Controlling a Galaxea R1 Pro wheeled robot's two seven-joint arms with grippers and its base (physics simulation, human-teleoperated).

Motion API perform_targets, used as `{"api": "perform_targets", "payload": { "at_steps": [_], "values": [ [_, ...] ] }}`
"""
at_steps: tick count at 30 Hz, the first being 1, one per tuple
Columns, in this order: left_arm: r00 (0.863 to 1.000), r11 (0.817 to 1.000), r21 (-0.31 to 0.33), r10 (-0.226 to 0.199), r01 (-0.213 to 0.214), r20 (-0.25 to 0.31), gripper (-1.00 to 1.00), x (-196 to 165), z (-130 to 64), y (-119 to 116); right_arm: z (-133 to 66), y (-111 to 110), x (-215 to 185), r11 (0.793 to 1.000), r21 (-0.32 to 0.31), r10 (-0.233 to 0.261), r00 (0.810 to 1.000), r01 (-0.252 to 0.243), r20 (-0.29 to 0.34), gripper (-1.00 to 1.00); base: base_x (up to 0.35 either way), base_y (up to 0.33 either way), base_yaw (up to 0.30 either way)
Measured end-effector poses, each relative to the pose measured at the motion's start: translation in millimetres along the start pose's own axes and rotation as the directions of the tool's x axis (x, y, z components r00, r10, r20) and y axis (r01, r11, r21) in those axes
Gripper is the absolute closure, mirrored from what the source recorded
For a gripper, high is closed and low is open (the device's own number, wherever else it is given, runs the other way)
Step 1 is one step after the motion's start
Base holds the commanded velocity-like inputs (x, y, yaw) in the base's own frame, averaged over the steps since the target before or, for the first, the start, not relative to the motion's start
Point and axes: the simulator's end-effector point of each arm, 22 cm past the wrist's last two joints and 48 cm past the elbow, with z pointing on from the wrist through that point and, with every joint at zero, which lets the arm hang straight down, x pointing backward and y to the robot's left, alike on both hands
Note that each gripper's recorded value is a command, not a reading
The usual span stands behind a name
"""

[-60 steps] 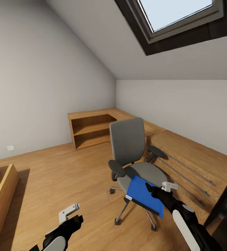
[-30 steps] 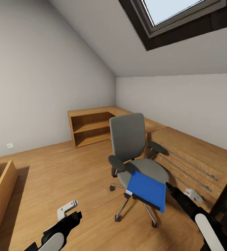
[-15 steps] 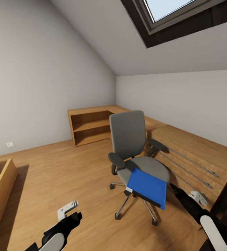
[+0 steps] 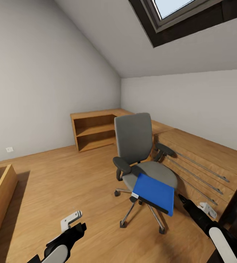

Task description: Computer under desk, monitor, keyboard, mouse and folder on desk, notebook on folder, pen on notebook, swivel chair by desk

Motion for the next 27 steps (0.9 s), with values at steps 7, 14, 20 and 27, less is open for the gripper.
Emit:
{"api": "perform_targets", "payload": {
  "at_steps": [7,14,20,27],
  "values": [
    [1.0,1.0,0.009,-0.006,0.006,-0.005,-1.0,13,8.4,-2,4.2,-13,13,1.0,0.002,0.005,1.0,-0.005,-0.008,-1.0,0.0,0.0,0.0],
    [1.0,1.0,0.013,-0.009,0.009,-0.008,-1.0,25,17.5,-1,7.1,-25,25,0.996,-0.07,0.045,0.999,-0.046,-0.017,-1.0,0.0,0.0,0.0],
    [1.0,1.0,0.013,-0.009,0.009,-0.009,-1.0,34,25.9,3,3.0,-34,16,0.977,-0.173,0.128,0.992,-0.123,0.017,-1.0,0.0,0.0,0.0],
    [1.0,1.0,0.011,-0.008,0.008,-0.014,-1.0,47,36.5,8,-2.4,-39,24,0.94,-0.289,0.193,0.981,-0.184,0.003,-1.0,0.0,0.0,0.0]
  ]
}}
